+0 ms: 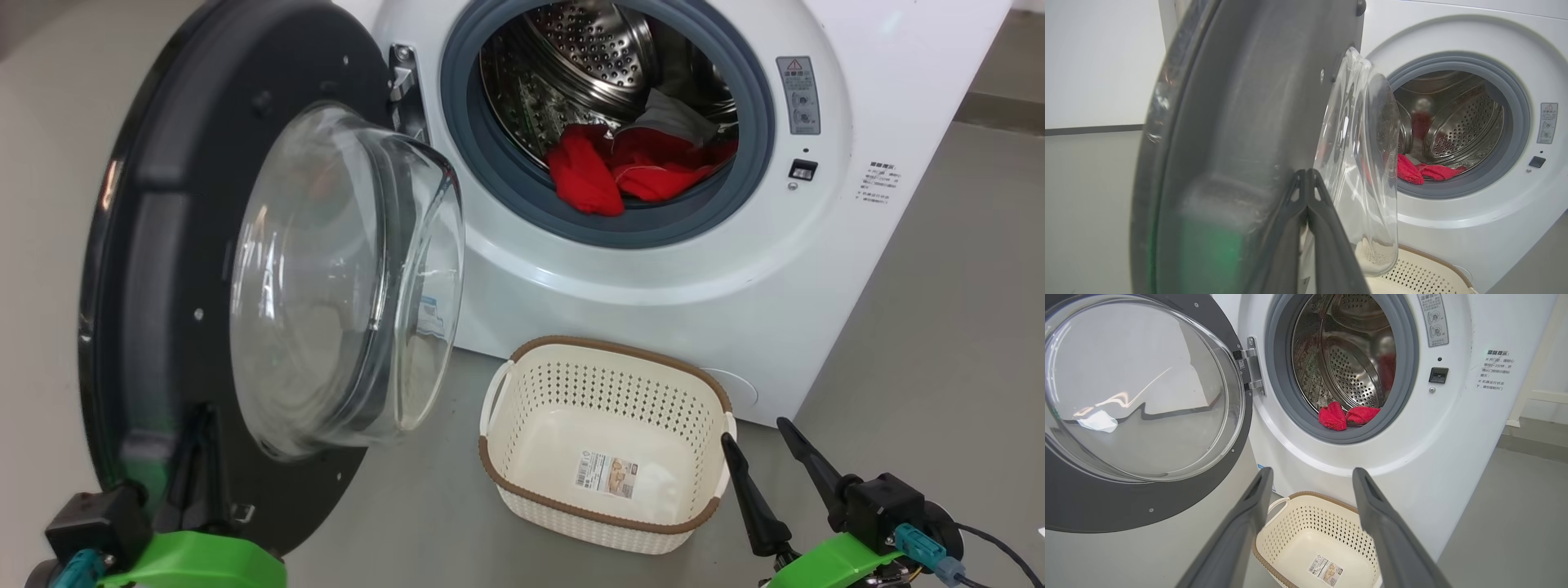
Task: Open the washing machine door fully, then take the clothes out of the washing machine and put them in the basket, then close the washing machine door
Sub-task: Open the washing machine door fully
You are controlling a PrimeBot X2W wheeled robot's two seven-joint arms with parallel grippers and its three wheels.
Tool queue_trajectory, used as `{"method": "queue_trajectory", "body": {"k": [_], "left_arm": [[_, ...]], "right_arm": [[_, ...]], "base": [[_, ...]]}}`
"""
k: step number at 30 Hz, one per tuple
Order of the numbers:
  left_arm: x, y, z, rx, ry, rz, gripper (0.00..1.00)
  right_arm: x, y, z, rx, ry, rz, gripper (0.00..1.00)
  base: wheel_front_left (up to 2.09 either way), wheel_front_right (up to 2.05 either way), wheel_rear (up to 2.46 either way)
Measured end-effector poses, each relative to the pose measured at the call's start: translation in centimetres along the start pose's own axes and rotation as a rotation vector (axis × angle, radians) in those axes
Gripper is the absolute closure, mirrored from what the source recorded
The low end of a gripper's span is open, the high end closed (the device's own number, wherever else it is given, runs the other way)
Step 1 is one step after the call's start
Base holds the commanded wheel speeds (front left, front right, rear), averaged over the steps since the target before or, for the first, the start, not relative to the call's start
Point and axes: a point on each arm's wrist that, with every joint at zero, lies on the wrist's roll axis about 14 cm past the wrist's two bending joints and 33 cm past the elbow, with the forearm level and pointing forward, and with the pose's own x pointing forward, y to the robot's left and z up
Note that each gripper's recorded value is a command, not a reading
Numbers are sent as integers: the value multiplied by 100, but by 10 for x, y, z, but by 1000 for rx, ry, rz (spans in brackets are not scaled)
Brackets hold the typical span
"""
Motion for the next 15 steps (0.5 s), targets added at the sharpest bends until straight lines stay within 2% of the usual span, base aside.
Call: {"method": "queue_trajectory", "body": {"k": [15], "left_arm": [[19, 45, -6, 15, 29, 134, 100]], "right_arm": [[8, -5, -11, 7, 25, 1, 0]], "base": [[0, 0, 0]]}}
